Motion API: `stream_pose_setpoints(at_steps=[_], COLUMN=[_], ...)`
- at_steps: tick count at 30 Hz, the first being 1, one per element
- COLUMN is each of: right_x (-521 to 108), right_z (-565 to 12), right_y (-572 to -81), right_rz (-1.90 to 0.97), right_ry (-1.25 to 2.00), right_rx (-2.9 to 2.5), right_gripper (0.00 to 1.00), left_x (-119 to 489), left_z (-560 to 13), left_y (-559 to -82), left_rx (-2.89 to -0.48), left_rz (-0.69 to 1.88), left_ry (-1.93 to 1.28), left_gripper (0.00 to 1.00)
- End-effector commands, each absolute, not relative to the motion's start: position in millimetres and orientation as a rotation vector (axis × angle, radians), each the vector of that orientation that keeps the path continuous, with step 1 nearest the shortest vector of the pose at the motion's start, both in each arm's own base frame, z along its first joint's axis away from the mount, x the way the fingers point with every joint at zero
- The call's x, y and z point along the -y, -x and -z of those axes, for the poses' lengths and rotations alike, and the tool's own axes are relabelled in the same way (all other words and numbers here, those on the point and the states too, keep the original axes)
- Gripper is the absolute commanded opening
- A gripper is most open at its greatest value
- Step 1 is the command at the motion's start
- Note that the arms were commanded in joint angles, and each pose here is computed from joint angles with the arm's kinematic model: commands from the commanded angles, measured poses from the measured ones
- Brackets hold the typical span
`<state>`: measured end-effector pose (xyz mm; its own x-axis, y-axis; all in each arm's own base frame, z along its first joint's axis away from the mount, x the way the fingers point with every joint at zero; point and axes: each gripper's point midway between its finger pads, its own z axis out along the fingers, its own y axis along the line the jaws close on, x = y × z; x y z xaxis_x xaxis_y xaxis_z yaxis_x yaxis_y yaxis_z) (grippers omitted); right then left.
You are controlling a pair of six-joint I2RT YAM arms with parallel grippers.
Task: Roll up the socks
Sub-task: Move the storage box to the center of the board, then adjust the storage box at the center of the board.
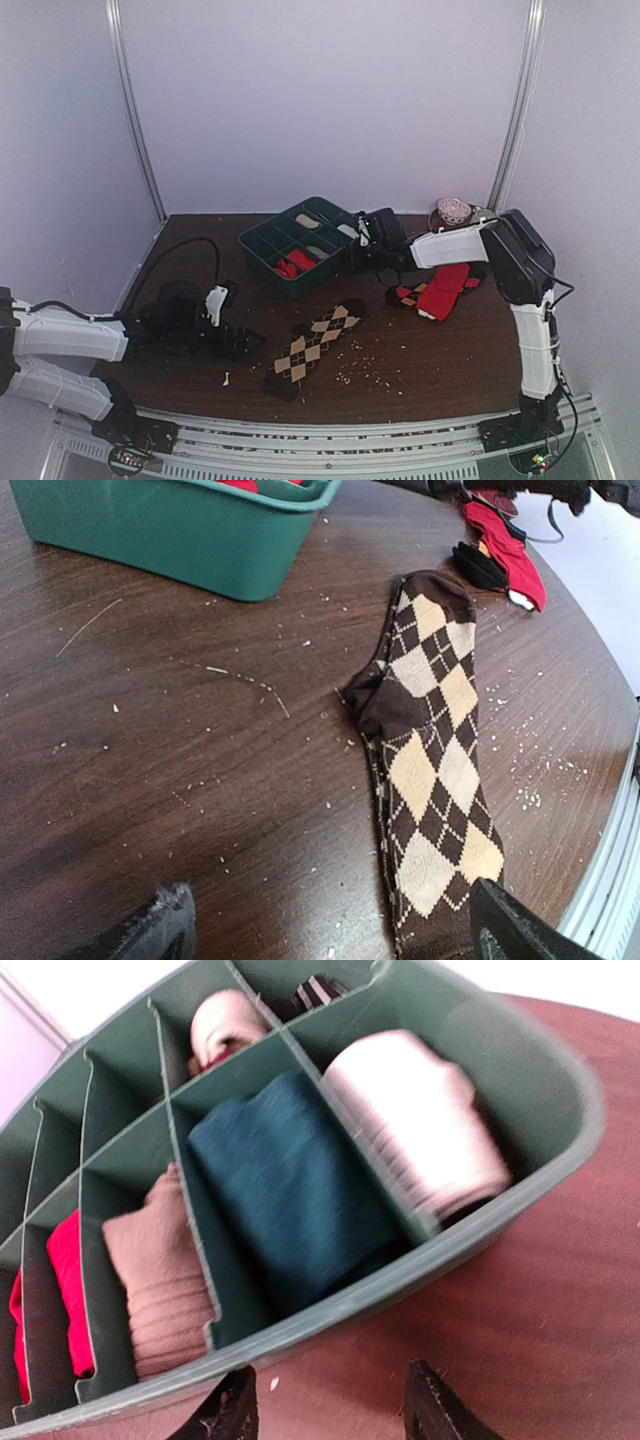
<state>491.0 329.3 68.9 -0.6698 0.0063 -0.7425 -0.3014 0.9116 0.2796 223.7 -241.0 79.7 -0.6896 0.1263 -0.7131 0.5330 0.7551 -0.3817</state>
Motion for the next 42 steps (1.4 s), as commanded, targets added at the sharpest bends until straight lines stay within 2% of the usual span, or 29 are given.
stream_pose_setpoints(at_steps=[1,5,6,7,9,10,11,18,21,27,42], right_x=[-323,-316,-313,-309,-301,-297,-294,-283,-277,-255,-226], right_z=[-86,-95,-98,-103,-113,-115,-121,-167,-177,-186,-176], right_y=[-522,-520,-514,-509,-497,-487,-481,-427,-405,-370,-343], right_rz=[-0.471,-0.464,-0.473,-0.479,-0.487,-0.491,-0.498,-0.547,-0.577,-0.586,-0.556], right_ry=[0.188,0.171,0.161,0.154,0.144,0.147,0.15,0.251,0.281,0.278,0.206], right_rx=[-2.196,-2.197,-2.192,-2.187,-2.176,-2.177,-2.168,-2.133,-2.131,-2.119,-2.119], right_gripper=[0.5,0.5,0.5,0.5,0.5,0.5,0.5,0.5,0.5,0.5,0.5], left_x=[245,228,227,228,233,237,241,275,288,313,426], left_z=[-91,-98,-103,-110,-122,-125,-125,-101,-86,-63,-96], left_y=[-227,-258,-268,-277,-295,-305,-313,-354,-362,-370,-393], left_rx=[-2.202,-2.181,-2.168,-2.152,-2.13,-2.125,-2.126,-2.153,-2.192,-2.211,-1.964], left_rz=[0.791,0.628,0.605,0.596,0.58,0.566,0.551,0.54,0.551,0.61,0.888], left_ry=[-0.473,-0.301,-0.267,-0.239,-0.195,-0.186,-0.191,-0.259,-0.289,-0.366,-0.72], left_gripper=[0.94,0.93,0.89,0.79,0.39,0.26,0.21,0.17,0.14,0.13,0.13])
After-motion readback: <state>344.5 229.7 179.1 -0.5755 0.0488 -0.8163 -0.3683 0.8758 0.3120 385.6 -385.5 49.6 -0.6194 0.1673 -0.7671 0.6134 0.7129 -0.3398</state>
